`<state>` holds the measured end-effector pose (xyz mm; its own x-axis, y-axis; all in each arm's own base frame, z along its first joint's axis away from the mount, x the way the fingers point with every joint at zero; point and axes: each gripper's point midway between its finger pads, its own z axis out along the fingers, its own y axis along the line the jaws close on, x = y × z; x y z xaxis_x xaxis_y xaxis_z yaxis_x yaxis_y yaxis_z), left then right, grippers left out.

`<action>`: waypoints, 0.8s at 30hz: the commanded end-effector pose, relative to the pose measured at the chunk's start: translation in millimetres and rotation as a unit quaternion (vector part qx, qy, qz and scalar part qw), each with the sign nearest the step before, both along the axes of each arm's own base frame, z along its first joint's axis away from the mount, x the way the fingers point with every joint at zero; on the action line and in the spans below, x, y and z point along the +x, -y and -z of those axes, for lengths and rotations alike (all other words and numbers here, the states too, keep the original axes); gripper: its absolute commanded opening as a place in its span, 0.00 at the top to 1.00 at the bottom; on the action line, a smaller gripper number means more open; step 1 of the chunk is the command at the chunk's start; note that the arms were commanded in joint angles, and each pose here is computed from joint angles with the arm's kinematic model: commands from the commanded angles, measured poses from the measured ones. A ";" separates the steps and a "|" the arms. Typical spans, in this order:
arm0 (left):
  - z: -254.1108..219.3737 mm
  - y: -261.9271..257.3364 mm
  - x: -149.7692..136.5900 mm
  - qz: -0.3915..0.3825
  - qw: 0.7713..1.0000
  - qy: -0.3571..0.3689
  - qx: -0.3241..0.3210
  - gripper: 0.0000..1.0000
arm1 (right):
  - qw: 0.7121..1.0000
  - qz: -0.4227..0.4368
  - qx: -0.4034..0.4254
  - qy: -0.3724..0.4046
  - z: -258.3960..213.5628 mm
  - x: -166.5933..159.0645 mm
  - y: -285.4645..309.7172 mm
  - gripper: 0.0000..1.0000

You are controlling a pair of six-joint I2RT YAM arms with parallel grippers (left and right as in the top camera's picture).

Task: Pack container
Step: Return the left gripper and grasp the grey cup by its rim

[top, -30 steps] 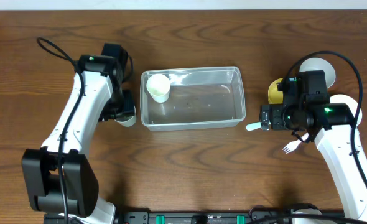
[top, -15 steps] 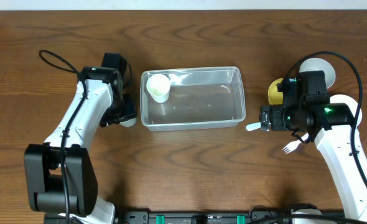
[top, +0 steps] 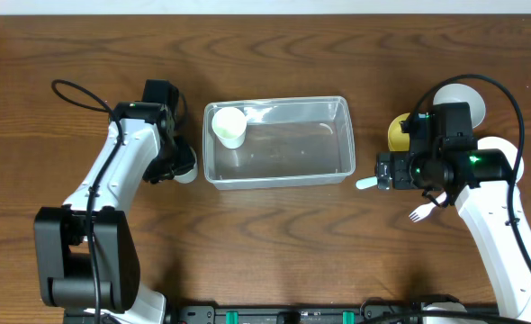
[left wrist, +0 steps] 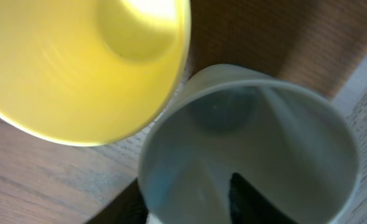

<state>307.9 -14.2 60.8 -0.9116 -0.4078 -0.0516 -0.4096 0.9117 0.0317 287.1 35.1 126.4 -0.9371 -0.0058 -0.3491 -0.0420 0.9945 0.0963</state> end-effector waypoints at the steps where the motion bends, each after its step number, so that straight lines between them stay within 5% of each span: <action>1: 2.6 -0.7 -3.4 -0.006 1.000 -0.007 -0.003 0.63 | 1.000 0.009 0.002 0.006 -4.3 3.3 2.8 0.01; 13: 2.7 -0.1 -4.5 -0.006 1.000 -0.009 -0.004 0.89 | 1.000 0.009 0.002 0.005 -4.1 3.3 2.8 0.01; 24: 2.7 -0.2 -4.6 -0.006 1.000 -0.009 -0.004 0.94 | 1.000 0.009 0.002 0.006 -4.3 3.4 2.8 0.01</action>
<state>307.5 -16.4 60.7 -0.9078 -0.4171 -0.0439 -0.4182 0.9082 0.0192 287.2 35.1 126.4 -0.9369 -0.0058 -0.3494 -0.0421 0.9945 0.0964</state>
